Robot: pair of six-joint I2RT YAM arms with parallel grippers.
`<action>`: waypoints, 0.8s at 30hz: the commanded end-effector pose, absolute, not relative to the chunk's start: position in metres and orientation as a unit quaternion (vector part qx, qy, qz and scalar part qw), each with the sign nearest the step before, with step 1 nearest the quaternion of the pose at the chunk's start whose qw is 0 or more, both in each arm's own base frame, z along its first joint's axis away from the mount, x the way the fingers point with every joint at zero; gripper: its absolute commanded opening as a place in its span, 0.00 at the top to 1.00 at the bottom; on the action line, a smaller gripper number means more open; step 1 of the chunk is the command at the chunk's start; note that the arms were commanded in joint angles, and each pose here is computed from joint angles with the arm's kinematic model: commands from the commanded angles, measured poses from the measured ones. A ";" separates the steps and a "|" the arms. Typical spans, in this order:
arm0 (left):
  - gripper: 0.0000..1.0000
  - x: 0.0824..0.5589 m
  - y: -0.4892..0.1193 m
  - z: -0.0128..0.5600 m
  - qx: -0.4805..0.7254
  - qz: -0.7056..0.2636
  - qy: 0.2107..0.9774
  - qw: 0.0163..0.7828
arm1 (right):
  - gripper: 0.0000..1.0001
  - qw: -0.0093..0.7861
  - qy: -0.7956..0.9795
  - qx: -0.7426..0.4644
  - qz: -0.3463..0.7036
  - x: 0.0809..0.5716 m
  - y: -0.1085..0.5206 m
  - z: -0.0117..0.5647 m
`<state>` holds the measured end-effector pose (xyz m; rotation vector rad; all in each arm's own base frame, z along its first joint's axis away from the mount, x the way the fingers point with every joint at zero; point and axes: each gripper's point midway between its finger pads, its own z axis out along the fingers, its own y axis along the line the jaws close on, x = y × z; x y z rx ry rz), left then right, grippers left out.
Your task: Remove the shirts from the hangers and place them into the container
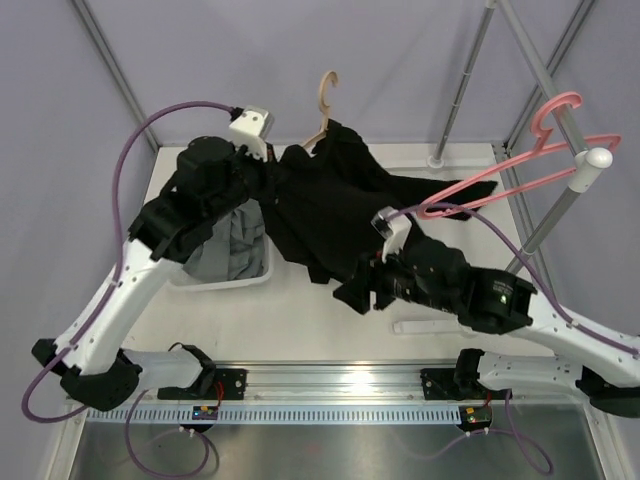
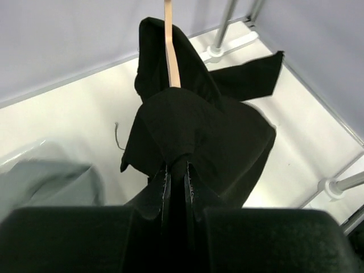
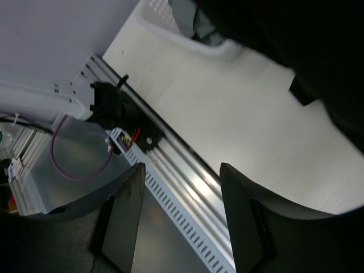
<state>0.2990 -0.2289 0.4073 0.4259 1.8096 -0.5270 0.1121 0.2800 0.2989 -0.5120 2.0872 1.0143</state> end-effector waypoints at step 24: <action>1.00 0.161 -0.196 0.409 0.211 -0.398 0.696 0.559 | 0.51 0.520 0.731 -0.255 0.362 0.259 0.347 0.444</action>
